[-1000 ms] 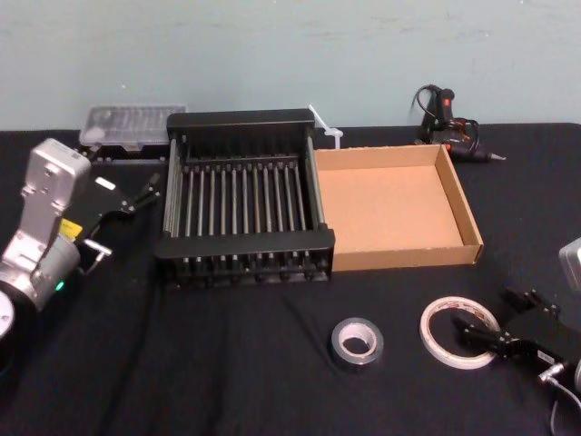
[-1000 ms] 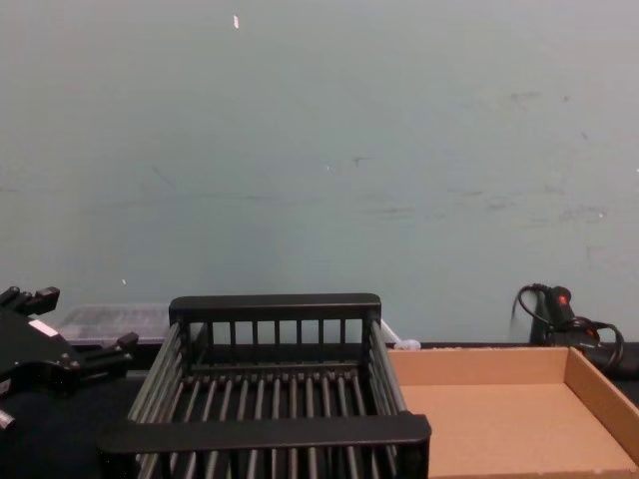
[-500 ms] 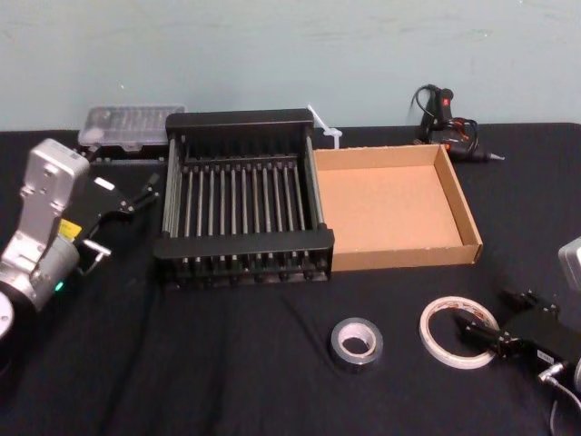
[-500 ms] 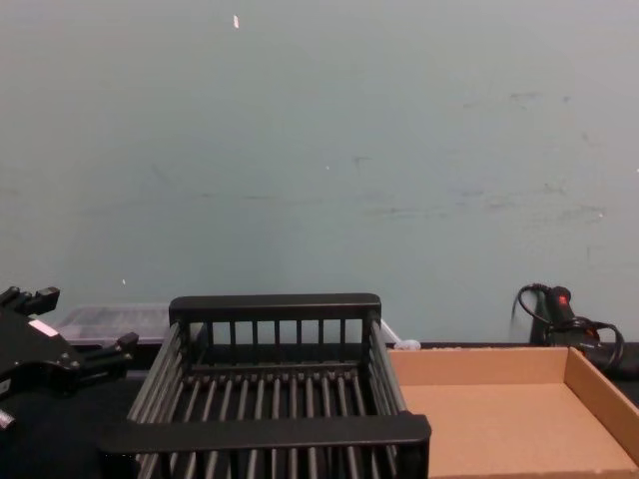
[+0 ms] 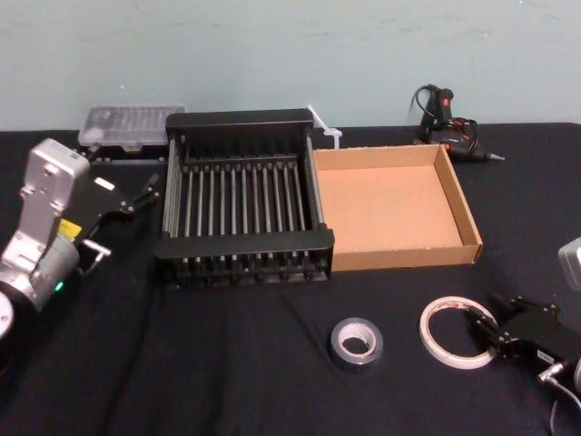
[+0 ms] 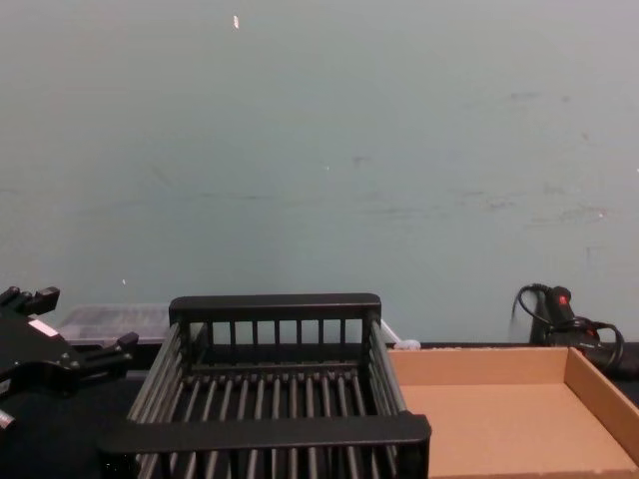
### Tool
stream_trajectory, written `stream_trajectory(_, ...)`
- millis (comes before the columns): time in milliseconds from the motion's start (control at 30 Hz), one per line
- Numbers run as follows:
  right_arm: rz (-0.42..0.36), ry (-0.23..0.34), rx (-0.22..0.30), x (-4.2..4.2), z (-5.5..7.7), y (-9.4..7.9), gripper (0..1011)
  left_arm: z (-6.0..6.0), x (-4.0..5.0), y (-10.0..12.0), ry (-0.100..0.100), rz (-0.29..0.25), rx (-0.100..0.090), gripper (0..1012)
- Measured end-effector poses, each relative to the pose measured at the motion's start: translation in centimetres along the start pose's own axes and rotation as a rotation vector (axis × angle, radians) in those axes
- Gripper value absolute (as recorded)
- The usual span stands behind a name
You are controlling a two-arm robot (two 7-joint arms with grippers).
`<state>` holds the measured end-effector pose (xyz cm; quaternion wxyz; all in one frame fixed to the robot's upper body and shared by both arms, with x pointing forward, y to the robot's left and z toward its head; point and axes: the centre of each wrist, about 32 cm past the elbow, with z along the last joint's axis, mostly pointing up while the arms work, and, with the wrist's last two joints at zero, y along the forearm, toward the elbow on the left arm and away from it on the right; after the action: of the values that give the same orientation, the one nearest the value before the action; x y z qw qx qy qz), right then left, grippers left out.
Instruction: Pick up the white tape and place it into the black box , Pick up the silver tape and place it into the brown box.
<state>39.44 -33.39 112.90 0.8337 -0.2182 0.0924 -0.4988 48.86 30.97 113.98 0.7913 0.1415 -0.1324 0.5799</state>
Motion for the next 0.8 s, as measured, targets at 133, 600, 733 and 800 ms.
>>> stream_trajectory(133, 0.0, 0.0, 0.0, 0.0, 0.0, 0.0, 329, 0.0, 0.0, 0.0, 0.0, 0.0, 0.0, 1001)
stream_trajectory(600, 0.0, 0.0, 0.0, 0.0, 0.0, 0.0, 95, 0.0, 0.0, 0.0, 0.0, 0.0, 0.0, 1001)
stream_trajectory(733, 0.0, 0.0, 0.0, 0.0, 0.0, 0.0, 95, 0.0, 0.0, 0.0, 0.0, 0.0, 0.0, 1001)
stream_trajectory(800, 0.0, 0.0, 0.0, 0.0, 0.0, 0.0, 95, 0.0, 0.0, 0.0, 0.0, 0.0, 0.0, 1001)
